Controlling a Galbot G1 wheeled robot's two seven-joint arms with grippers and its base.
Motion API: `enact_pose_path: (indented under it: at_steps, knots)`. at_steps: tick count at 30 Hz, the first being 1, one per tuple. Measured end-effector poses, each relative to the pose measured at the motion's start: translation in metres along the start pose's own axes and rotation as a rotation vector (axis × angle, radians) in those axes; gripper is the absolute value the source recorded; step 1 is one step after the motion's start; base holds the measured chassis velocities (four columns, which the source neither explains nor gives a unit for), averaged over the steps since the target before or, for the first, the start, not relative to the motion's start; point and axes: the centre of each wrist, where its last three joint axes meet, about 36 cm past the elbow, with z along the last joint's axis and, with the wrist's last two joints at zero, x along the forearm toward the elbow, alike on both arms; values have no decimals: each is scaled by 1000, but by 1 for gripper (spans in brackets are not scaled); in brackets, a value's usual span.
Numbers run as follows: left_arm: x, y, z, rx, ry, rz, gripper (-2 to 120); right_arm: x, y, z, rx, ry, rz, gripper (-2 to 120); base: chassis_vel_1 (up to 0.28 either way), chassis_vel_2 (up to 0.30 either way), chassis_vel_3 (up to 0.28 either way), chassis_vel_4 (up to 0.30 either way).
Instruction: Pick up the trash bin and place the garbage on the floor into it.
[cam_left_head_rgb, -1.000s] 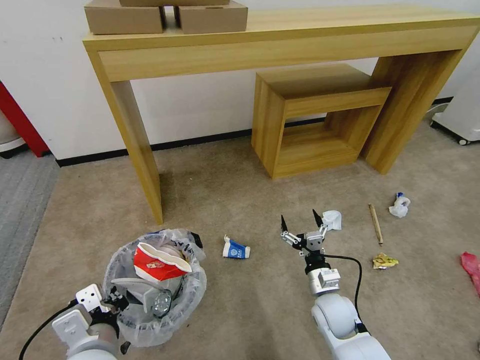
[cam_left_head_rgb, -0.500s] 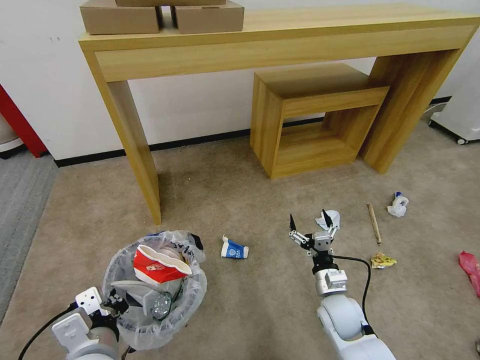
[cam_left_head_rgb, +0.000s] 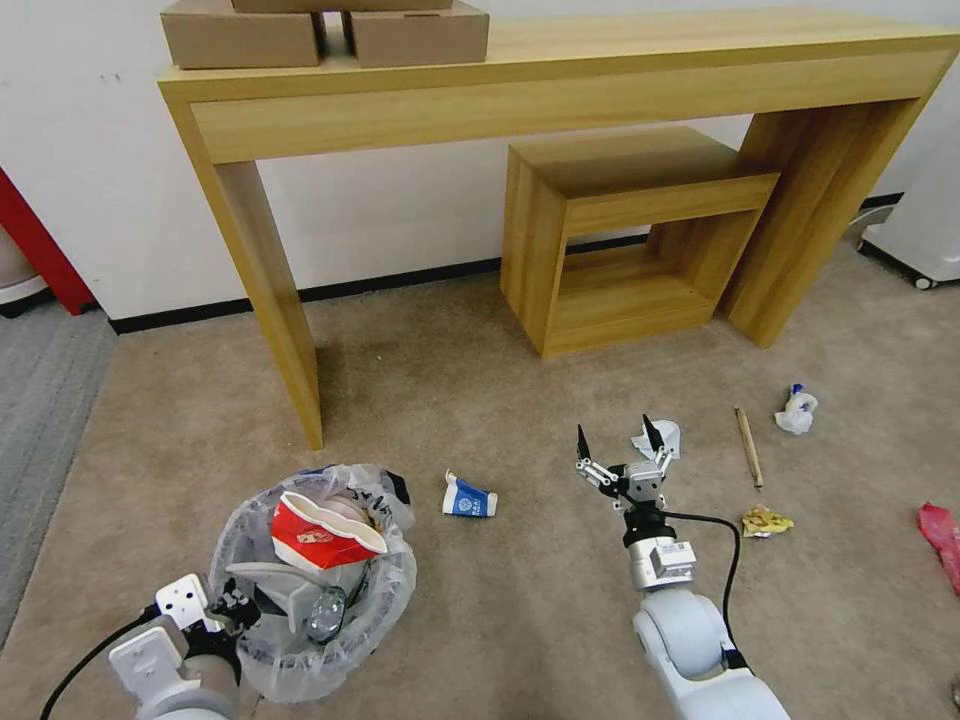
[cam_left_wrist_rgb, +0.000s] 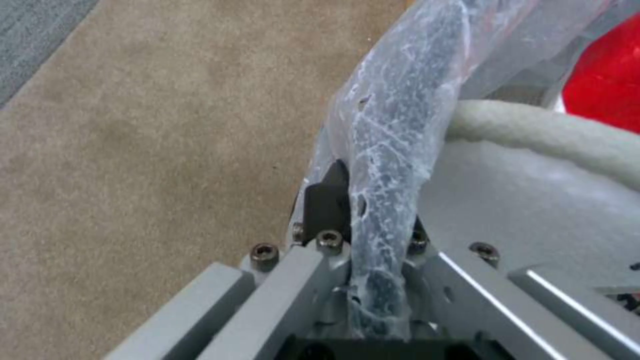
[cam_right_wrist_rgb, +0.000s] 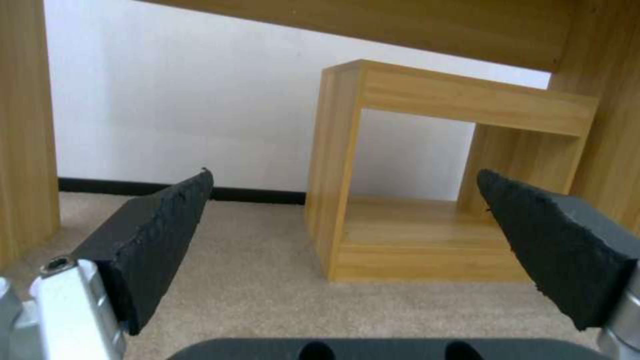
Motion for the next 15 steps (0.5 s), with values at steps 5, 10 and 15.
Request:
enact_pose_path:
  at_steps: [5, 10, 15]
  knots:
    - [-1, 0, 1, -4, 2, 0, 0, -5, 4, -1, -22, -13, -18, 100, 0, 0, 0, 0]
    - [-2, 0, 0, -7, 0, 1, 0, -7, 4, 4, -17, -8, -46, 100, 0, 0, 0, 0]
    - [-3, 0, 2, -10, 2, 2, 0, -5, 4, 11, -18, -5, -70, 100, 0, 0, 0, 0]
